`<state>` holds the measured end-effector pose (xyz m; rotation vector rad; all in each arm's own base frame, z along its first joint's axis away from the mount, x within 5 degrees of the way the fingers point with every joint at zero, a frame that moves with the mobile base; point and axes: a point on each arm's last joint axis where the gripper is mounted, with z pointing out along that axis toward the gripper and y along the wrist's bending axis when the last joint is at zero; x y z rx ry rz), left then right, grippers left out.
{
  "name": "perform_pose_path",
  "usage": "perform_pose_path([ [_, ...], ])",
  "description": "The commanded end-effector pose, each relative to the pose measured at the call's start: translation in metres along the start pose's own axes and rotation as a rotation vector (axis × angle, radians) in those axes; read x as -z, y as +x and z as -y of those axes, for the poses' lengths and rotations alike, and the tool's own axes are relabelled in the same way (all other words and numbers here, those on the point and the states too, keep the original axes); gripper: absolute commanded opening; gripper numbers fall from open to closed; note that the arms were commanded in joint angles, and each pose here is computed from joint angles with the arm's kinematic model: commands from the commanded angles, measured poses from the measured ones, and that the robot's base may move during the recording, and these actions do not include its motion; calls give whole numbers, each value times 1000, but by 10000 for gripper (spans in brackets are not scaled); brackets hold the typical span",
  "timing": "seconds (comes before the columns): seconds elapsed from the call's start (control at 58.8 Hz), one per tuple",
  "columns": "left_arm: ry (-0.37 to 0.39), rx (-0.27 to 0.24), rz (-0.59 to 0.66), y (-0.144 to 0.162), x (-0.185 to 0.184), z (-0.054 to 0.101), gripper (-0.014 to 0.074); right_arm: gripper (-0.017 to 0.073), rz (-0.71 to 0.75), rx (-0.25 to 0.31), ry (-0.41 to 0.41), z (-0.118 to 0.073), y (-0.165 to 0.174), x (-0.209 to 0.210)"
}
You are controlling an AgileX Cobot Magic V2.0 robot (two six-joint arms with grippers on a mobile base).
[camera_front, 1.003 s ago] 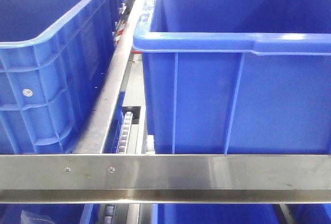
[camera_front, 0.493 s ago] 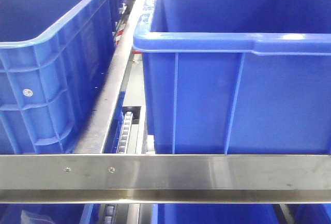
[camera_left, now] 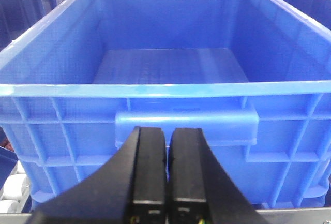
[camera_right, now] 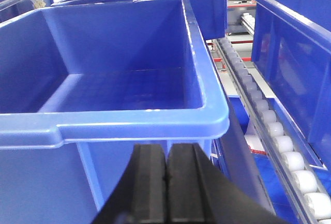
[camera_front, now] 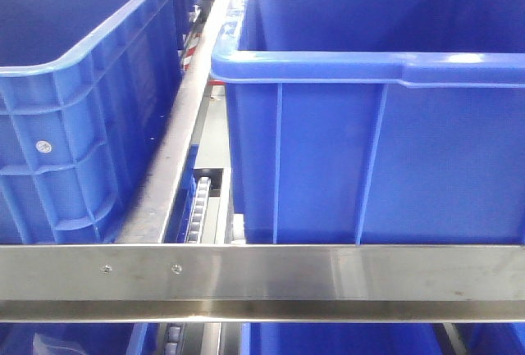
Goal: Pick red cube and place on left shelf
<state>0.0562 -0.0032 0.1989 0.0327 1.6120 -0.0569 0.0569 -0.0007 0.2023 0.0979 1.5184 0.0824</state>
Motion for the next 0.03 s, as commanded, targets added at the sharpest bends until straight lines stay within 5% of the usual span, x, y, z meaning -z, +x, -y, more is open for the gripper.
perform_pose_path([
  [0.0,6,2,81,-1,0,0,102,57,130,16,-8,-1,-15,3],
  [0.017,6,2,81,-1,0,0,102,57,130,16,-8,-1,-15,3],
])
